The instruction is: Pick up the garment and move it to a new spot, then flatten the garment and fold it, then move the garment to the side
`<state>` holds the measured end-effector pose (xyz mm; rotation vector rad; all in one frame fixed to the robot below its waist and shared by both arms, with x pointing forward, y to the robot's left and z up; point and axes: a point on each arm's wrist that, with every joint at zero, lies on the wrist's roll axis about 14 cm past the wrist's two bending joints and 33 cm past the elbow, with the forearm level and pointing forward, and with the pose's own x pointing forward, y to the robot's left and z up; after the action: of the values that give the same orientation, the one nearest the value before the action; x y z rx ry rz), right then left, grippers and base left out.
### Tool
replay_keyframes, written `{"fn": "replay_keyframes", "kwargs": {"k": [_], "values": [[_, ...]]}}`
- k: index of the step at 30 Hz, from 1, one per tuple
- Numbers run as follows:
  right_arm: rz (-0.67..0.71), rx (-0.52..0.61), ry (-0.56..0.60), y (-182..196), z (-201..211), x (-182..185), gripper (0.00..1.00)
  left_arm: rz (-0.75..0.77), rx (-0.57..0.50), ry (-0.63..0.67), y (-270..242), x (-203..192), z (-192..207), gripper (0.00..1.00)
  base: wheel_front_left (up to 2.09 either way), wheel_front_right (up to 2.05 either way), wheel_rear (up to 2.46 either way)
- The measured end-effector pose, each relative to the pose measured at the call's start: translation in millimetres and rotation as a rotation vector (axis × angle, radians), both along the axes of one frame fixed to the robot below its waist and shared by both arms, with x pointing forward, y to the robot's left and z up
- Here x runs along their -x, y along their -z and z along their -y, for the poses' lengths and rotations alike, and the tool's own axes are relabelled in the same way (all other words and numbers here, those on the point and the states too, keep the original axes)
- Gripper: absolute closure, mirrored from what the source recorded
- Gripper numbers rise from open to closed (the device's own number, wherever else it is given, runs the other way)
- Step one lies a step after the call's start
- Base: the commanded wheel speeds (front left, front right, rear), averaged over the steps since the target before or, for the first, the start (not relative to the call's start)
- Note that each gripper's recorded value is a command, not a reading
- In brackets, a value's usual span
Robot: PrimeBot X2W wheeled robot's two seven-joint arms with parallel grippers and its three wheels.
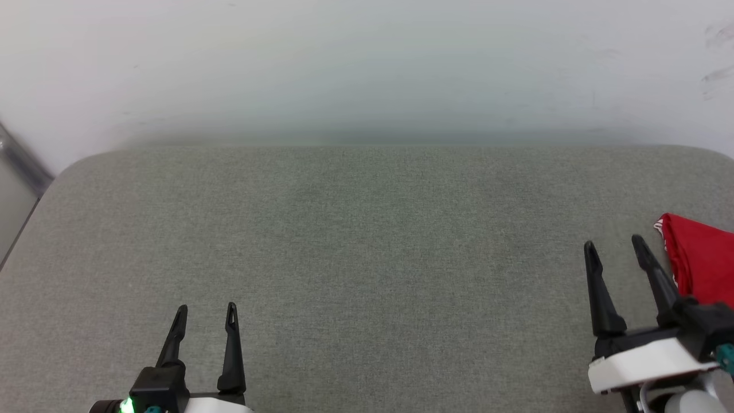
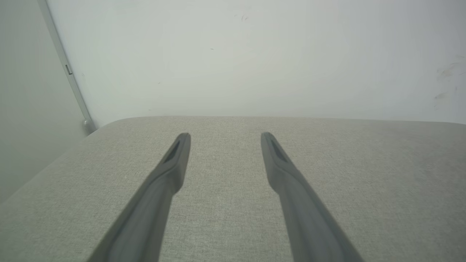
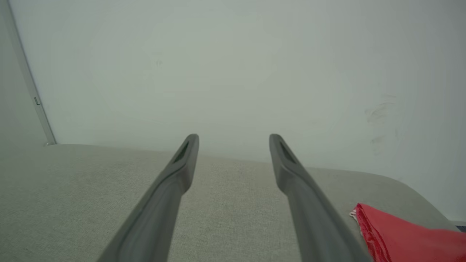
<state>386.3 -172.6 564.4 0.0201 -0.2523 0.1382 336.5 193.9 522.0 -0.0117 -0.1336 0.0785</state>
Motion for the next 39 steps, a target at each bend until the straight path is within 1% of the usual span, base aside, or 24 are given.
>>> {"fn": "replay_keyframes", "kwargs": {"k": [9,22,23,29,39], "values": [[-0.071,-0.045,0.052,26,10,26,0.0,0.004,0.017,0.025,-1,3,5,0.0,0.0,0.0,0.0],[-0.101,-0.06,0.087,36,18,40,0.0,0.005,0.034,0.034,0,5,6,0.0,0.0,0.0,0.0],[-0.104,-0.061,0.086,37,18,40,1.0,0.004,0.035,0.036,0,5,7,1.0,0.0,0.0,0.0],[-0.165,-0.074,0.088,55,17,43,1.0,-0.064,0.05,0.03,21,11,5,1.0,0.0,0.0,0.0],[-0.224,-0.264,0.105,65,25,42,1.0,-0.107,0.254,0.015,31,7,0,1.0,0.0,0.0,0.0]]}}
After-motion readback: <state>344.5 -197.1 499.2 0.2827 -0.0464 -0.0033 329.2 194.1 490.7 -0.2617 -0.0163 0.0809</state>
